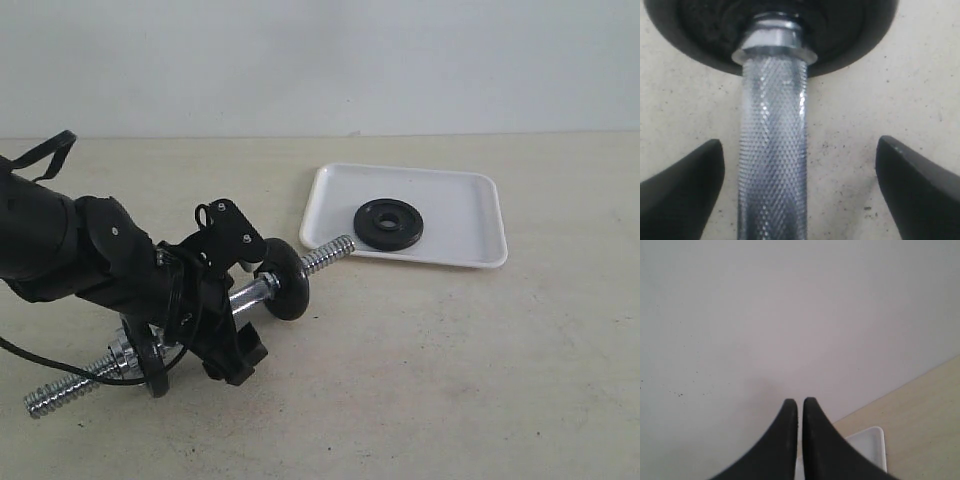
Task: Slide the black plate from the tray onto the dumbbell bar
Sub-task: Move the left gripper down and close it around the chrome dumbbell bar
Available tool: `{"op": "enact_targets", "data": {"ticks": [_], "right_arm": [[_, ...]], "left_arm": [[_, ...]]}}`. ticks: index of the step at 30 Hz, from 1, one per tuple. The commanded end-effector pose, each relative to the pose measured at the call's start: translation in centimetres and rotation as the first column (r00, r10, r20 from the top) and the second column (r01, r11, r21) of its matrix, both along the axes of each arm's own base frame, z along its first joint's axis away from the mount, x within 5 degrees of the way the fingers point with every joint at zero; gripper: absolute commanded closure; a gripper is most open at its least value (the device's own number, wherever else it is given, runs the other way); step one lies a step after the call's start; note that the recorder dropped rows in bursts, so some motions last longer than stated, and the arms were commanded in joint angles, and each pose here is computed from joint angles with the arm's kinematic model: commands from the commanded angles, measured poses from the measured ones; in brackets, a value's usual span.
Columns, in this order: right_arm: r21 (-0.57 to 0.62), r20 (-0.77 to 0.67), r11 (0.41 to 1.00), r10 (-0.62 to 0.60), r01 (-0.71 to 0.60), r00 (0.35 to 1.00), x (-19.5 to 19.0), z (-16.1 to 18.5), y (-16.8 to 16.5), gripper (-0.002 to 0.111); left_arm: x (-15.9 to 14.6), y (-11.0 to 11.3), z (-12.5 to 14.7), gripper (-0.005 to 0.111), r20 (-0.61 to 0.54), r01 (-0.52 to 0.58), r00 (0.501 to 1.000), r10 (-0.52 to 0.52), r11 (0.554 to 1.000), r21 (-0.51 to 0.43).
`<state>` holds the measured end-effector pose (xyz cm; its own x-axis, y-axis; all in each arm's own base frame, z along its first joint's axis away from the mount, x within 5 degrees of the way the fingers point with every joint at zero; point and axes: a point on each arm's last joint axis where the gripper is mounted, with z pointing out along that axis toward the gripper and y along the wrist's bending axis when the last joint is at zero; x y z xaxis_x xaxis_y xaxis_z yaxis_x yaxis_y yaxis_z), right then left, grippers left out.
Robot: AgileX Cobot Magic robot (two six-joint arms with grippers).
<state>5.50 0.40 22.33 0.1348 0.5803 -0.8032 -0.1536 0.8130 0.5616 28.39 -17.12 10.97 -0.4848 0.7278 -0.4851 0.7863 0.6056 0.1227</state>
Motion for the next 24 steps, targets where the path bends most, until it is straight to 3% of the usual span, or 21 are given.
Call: {"op": "enact_targets", "data": {"ticks": [1,16,24], "right_arm": [[-0.007,0.005,1.0,0.0,0.0,1.0,-0.05,0.04,0.01,0.108],[-0.007,0.005,1.0,0.0,0.0,1.0,-0.05,0.04,0.01,0.108],[-0.007,0.005,1.0,0.0,0.0,1.0,-0.05,0.04,0.01,0.108]], "left_arm": [[0.05,-0.22,-0.57,0.032,-0.011,-0.006,1.0,0.006,1.0,0.004],[0.11,-0.18,-1.34,0.033,-0.022,-0.009,1.0,0.01,1.0,0.017],[0.07,-0.19,-1.35,0.065,-0.026,-0.008,1.0,0.008,1.0,0.017]]}}
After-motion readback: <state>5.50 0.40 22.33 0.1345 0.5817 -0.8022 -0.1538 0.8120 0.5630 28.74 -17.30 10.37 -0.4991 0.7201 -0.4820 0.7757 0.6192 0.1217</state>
